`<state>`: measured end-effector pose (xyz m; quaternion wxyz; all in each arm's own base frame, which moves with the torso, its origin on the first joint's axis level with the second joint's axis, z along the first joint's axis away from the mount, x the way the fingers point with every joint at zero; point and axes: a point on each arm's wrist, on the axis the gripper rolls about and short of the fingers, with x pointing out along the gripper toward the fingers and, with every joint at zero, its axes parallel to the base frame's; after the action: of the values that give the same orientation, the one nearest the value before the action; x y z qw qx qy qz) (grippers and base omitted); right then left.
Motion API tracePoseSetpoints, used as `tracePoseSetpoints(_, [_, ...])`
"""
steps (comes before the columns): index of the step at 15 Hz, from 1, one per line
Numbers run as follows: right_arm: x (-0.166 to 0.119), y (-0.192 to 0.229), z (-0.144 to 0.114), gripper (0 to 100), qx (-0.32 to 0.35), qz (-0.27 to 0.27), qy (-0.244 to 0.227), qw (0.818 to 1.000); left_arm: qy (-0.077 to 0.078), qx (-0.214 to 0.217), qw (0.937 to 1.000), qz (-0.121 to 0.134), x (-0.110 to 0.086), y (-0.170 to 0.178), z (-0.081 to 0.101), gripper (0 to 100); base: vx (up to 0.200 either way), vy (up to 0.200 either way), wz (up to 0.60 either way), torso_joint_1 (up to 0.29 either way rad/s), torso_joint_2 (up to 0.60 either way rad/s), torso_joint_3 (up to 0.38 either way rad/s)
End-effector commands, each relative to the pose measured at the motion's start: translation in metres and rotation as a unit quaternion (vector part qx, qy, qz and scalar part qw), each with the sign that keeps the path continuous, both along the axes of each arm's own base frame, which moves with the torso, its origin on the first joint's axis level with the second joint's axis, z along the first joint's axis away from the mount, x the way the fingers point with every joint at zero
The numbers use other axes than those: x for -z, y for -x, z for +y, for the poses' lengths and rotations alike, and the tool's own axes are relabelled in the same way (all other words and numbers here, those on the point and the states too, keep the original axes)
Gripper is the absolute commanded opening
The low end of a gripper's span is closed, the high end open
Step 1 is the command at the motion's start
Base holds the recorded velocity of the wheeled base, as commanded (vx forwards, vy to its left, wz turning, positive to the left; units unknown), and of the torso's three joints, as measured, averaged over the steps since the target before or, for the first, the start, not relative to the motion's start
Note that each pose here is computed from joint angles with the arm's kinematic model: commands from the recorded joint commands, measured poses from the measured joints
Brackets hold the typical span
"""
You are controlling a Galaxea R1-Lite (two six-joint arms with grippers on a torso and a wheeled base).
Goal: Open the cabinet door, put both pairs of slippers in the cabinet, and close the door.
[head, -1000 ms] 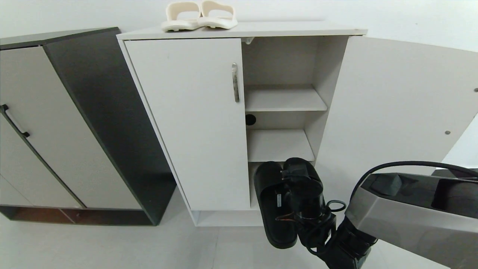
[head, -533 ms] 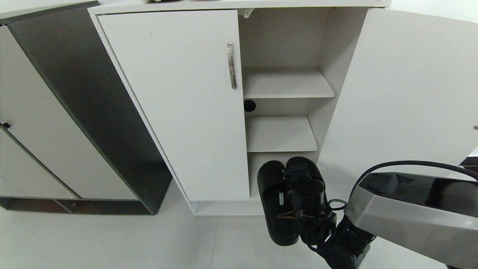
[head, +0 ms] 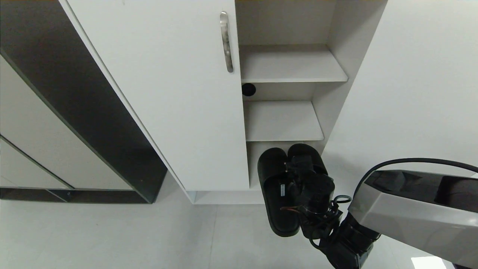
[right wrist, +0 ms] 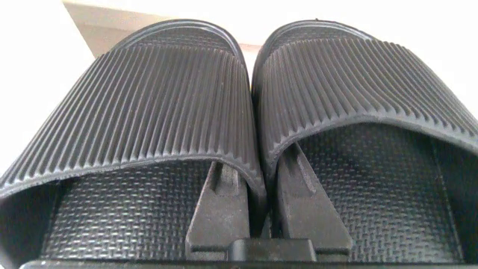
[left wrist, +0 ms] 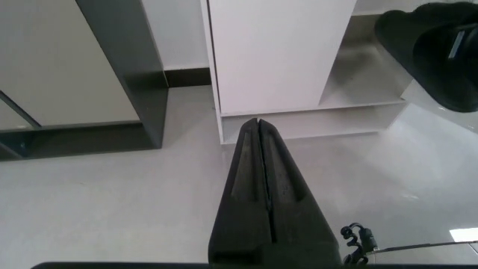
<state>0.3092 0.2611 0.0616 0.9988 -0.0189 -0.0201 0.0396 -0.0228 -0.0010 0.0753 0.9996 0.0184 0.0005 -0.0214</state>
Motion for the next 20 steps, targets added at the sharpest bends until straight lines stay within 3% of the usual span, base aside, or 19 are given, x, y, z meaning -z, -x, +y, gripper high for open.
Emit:
tracePoseSetpoints(1, [-0.003, 0.001, 0.0, 0, 0.0, -0.004, -0.003, 1.0, 0.0, 0.0, 1.0, 0.001, 0.0, 0.0, 0.0, 0, 0.0, 0.0, 0.0, 0.0, 0.0, 0.0])
tracePoseSetpoints(6, [-0.015, 0.001, 0.0, 0, 0.001, -0.041, -0.019, 0.999, 0.0, 0.0, 1.0, 0.001, 0.0, 0.0, 0.0, 0, 0.0, 0.0, 0.0, 0.0, 0.0, 0.0])
tracePoseSetpoints(11, [-0.014, 0.001, 0.0, 0, 0.001, -0.04, -0.017, 0.999, 0.0, 0.0, 1.0, 0.001, 0.0, 0.0, 0.0, 0, 0.0, 0.0, 0.0, 0.0, 0.0, 0.0])
tracePoseSetpoints(20, [-0.013, 0.0, 0.001, 0, 0.001, -0.036, -0.013, 0.999, 0.0, 0.0, 1.0, 0.001, 0.0, 0.0, 0.0, 0, 0.2, 0.0, 0.0, 0.001, 0.0, 0.002])
